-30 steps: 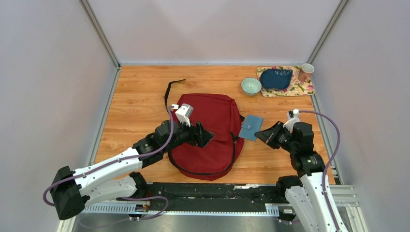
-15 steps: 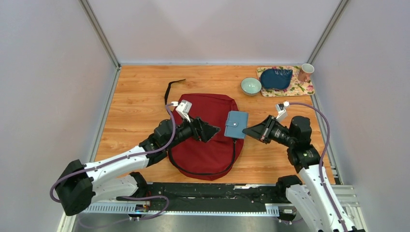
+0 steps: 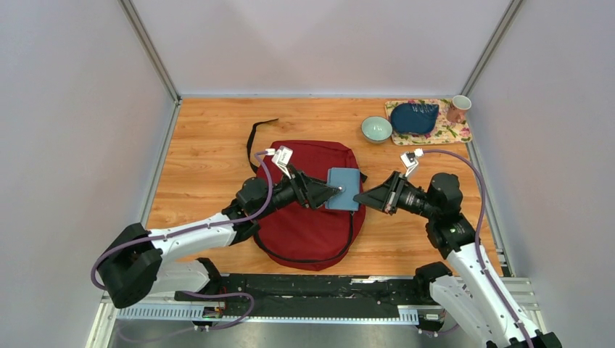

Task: Pack the student bag
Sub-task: Place the book in the student bag.

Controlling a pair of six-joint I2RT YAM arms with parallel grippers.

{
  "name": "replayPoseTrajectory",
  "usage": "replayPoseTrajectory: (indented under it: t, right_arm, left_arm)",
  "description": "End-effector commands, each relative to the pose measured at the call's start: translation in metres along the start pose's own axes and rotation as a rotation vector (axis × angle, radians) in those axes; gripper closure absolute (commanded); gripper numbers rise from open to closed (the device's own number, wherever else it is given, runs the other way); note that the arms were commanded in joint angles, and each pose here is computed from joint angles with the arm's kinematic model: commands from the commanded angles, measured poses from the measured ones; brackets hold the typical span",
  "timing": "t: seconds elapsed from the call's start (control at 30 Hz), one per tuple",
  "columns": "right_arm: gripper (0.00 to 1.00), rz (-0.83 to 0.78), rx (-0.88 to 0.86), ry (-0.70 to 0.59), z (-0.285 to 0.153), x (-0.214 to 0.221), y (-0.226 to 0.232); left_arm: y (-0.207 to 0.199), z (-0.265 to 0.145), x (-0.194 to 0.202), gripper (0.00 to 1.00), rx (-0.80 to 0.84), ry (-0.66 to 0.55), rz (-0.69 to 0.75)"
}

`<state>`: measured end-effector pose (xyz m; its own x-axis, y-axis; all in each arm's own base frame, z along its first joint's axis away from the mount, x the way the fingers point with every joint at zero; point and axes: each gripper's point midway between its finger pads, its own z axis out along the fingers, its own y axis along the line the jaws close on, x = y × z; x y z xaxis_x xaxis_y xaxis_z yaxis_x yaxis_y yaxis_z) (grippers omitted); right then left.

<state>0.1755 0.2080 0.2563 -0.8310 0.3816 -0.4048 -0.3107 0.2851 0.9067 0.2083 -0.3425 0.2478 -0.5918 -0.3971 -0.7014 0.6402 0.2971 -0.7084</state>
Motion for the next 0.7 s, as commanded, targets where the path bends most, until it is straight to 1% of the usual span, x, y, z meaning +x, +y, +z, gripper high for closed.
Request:
replayPoseTrajectory:
  t: [0.0,0.07,0.17,0.2,0.27,0.3,0.33,0.37,0.4,0.43,0.47,0.53,0.63,0.67]
  right_arm:
    - [1.0,-0.043,-0.066,0.009,0.002,0.0,0.017]
    - [1.0,-0.041,-0.064,0.016,0.003,0.001,0.016]
    - [1.0,-0.032,-0.055,0.02,0.005,0.002,0.013]
    - [1.0,-0.035,-0.055,0.02,0.005,0.002,0.013]
    - [1.0,-0.032,-0.049,0.025,0.007,0.004,0.011]
    - [0.98,-0.029,-0.047,0.028,0.007,0.004,0.01]
    - [0.95,-0.03,-0.043,0.024,0.007,0.004,0.009]
    - [0.83,-0.027,-0.034,0.023,0.006,0.004,0.008]
    - [0.75,-0.029,-0.024,0.022,0.006,0.004,0.006]
    - [0.67,-0.047,-0.012,0.02,0.006,0.004,0.004]
    - [0.54,-0.046,0.018,0.016,0.005,0.003,0.001]
    - [0.42,-0.07,0.055,0.008,0.003,0.002,-0.005]
    - [0.34,-0.067,0.08,-0.019,0.001,0.0,-0.009]
    - [0.33,-0.072,0.084,-0.036,0.001,-0.002,-0.009]
  left_arm:
    - [-0.03,0.005,-0.013,0.19,0.135,-0.028,-0.012]
    - [-0.033,0.006,-0.012,0.25,0.148,-0.019,-0.018]
    - [-0.034,0.006,-0.01,0.36,0.162,-0.012,-0.031]
    - [-0.035,0.007,-0.01,0.43,0.166,-0.009,-0.033]
    - [-0.036,0.008,-0.008,0.53,0.173,0.004,-0.033]
    - [-0.036,0.008,-0.007,0.6,0.175,0.008,-0.033]
    - [-0.037,0.008,-0.007,0.66,0.178,0.009,-0.033]
    - [-0.037,0.008,-0.008,0.71,0.176,0.009,-0.032]
    - [-0.036,0.007,-0.006,0.78,0.171,0.015,-0.034]
    - [-0.034,0.007,-0.005,0.81,0.164,0.015,-0.031]
    - [-0.033,0.006,-0.006,0.83,0.16,0.015,-0.028]
    - [-0.029,0.002,-0.004,0.89,0.148,0.019,-0.026]
    - [-0.025,-0.006,-0.005,0.93,0.141,0.015,-0.026]
    - [-0.024,-0.009,-0.005,0.95,0.14,0.017,-0.027]
